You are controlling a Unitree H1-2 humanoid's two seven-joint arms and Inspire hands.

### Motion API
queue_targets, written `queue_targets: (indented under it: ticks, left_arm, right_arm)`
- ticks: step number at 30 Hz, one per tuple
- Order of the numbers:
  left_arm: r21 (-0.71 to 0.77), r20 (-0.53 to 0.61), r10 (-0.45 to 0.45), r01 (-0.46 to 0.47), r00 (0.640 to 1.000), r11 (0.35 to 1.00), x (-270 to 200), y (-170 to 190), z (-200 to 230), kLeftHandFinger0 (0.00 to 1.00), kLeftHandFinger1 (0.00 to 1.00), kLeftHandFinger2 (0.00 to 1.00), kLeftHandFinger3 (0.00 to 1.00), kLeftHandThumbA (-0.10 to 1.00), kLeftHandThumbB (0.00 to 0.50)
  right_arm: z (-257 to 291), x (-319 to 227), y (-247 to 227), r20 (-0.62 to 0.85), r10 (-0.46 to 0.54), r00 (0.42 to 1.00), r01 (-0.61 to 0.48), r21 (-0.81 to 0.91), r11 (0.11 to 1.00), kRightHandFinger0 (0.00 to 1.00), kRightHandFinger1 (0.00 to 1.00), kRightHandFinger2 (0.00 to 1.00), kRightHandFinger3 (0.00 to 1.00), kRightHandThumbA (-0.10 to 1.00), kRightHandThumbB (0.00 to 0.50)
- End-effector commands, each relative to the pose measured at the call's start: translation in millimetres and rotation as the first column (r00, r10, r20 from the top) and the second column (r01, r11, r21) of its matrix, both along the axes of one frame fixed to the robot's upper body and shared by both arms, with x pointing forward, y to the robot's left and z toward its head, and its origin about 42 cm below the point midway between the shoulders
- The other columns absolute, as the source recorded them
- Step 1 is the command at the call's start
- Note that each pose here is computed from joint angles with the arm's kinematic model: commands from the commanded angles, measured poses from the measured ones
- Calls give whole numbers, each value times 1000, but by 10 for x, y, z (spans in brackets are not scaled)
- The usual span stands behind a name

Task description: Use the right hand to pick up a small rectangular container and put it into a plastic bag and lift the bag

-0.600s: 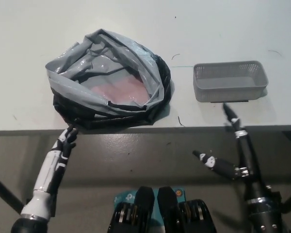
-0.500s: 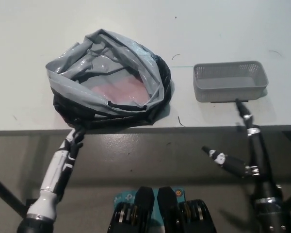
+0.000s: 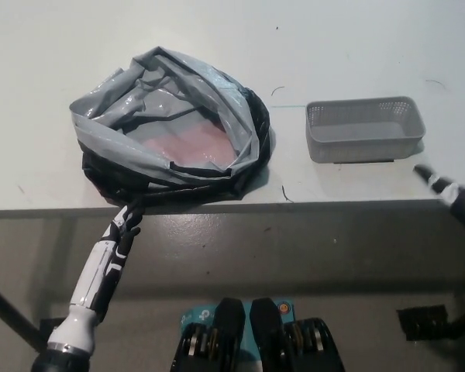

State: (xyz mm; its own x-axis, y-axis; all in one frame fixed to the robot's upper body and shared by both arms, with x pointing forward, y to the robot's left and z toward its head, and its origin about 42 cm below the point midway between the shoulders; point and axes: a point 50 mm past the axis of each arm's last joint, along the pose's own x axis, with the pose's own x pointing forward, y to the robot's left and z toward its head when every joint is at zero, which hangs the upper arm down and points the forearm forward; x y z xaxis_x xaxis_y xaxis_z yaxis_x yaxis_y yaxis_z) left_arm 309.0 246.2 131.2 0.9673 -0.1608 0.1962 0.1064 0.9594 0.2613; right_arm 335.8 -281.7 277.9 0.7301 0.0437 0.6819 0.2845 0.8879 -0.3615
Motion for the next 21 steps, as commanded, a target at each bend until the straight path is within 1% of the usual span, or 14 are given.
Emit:
queue_targets:
  ticks: [1,2,3,5,6,8,11,12,13,15,18,19,20,21]
  left_arm:
    - [-32,60,-1,3,998,999,-123,-3,56,1000,1000,1000,1000,1000,207]
    - [-34,56,0,2,998,999,-145,-5,40,1000,1000,1000,1000,1000,206]
    - [-39,46,1,1,999,999,-187,-8,9,1000,1000,1000,1000,1000,210]
    - [-43,39,3,-2,999,999,-225,-5,-20,1000,1000,1000,1000,1000,207]
    - [-46,32,7,-6,999,999,-260,-4,-41,1000,1000,1000,1000,1000,227]
    - [-48,28,6,-5,1000,999,-285,-5,-54,1000,1000,1000,1000,1000,228]
    - [-50,15,-2,3,1000,999,-333,-17,-62,1000,1000,1000,1000,1000,222]
    - [-48,14,-4,5,1000,999,-340,-22,-66,1000,1000,1000,1000,1000,225]
    - [-45,13,-7,8,1000,999,-347,-28,-74,1000,1000,1000,1000,1000,230]
    - [-48,9,-15,15,1000,999,-362,-39,-91,1000,1000,1000,1000,1000,233]
    - [-53,5,-22,23,1000,998,-381,-55,-98,1000,1000,1000,1000,1000,229]
    - [-54,-1,-30,30,1000,998,-391,-62,-104,1000,1000,1000,1000,1000,234]
    - [-56,-2,-31,31,1000,998,-388,-61,-106,1000,1000,1000,1000,1000,239]
    - [-57,-3,-31,30,1000,998,-386,-62,-108,1000,1000,1000,1000,1000,239]
  right_arm:
    - [938,274,-73,-141,2,990,-51,-344,938,1000,1000,1000,1000,1000,320]
    - [997,299,-74,-158,5,987,-64,-368,928,1000,1000,1000,1000,1000,320]
    - [1225,513,-67,-236,15,972,-119,-434,893,1000,1000,1000,1000,1000,351]
    - [1361,681,-48,-287,0,958,-148,-493,857,1000,1000,1000,1000,1000,369]
    - [1509,907,7,-363,-52,930,-183,-583,791,1000,1000,1000,1000,1000,390]
    - [1623,1102,49,-419,-93,903,-219,-637,739,1000,1000,1000,1000,1000,379]
    - [1754,1436,138,-509,-174,843,-264,-674,690,1000,1000,1000,1000,1000,415]
    - [1775,1507,161,-520,-187,833,-272,-680,681,1000,1000,1000,1000,1000,403]
    - [1813,1611,209,-540,-204,817,-288,-687,667,1000,1000,1000,1000,1000,408]
    - [1857,1774,297,-582,-230,780,-333,-696,636,1000,1000,1000,1000,1000,399]
    - [1873,1953,404,-613,-261,746,-377,-710,595,1000,1000,1000,1000,1000,395]
    - [1849,2069,473,-630,-293,719,-399,-720,568,1000,1000,1000,1000,1000,418]
    - [1840,2123,507,-641,-309,702,-405,-717,567,1000,1000,1000,1000,1000,438]
    - [1830,2175,546,-657,-320,682,-416,-709,570,1000,1000,1000,1000,1000,442]
